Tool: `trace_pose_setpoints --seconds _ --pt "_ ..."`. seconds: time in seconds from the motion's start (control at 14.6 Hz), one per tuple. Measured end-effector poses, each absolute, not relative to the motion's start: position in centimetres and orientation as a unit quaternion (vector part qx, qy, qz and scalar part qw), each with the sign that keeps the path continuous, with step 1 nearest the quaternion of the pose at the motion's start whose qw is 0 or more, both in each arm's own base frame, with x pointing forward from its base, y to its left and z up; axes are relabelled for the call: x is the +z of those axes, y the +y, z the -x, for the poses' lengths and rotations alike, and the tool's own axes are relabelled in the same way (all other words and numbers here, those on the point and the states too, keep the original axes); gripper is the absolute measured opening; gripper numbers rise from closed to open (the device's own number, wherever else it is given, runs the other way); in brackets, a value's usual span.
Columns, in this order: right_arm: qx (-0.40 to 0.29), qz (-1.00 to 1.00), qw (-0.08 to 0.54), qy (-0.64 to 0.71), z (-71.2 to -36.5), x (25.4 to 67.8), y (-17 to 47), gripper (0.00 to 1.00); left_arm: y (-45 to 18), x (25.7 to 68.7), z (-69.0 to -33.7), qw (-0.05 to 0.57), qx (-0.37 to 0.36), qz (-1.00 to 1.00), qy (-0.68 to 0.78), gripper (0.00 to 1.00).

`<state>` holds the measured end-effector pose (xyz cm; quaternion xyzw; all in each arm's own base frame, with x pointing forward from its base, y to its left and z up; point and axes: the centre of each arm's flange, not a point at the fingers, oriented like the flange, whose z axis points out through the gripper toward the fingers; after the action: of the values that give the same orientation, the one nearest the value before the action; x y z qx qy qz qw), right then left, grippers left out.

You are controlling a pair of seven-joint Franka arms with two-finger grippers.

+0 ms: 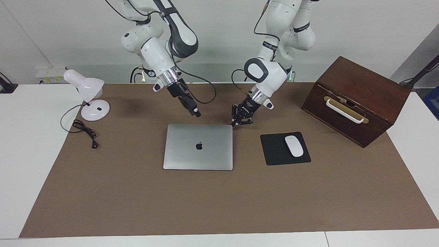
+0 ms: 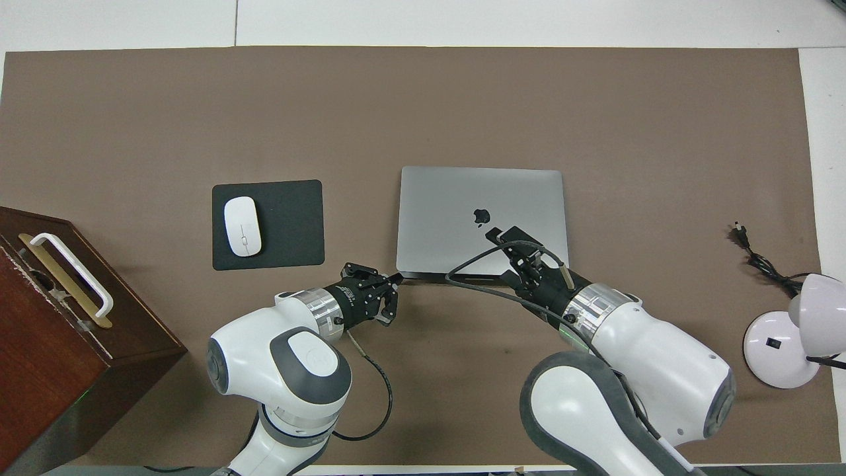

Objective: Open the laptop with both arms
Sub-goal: 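Press the left gripper on the laptop base while the right gripper reaches the lid, then hook the right gripper under the lid edge nearest the robot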

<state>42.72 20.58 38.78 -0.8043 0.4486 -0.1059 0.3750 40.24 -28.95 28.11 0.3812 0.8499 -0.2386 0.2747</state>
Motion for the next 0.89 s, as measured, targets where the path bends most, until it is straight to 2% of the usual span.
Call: trace_pose_setpoints --seconds 0.89 --pt "-0.089 0.82 0.347 0.447 -40.7 35.9 20.4 1.0 -30.0 27.3 -41.4 0.281 -0.231 -0.405 0.839 0.01"
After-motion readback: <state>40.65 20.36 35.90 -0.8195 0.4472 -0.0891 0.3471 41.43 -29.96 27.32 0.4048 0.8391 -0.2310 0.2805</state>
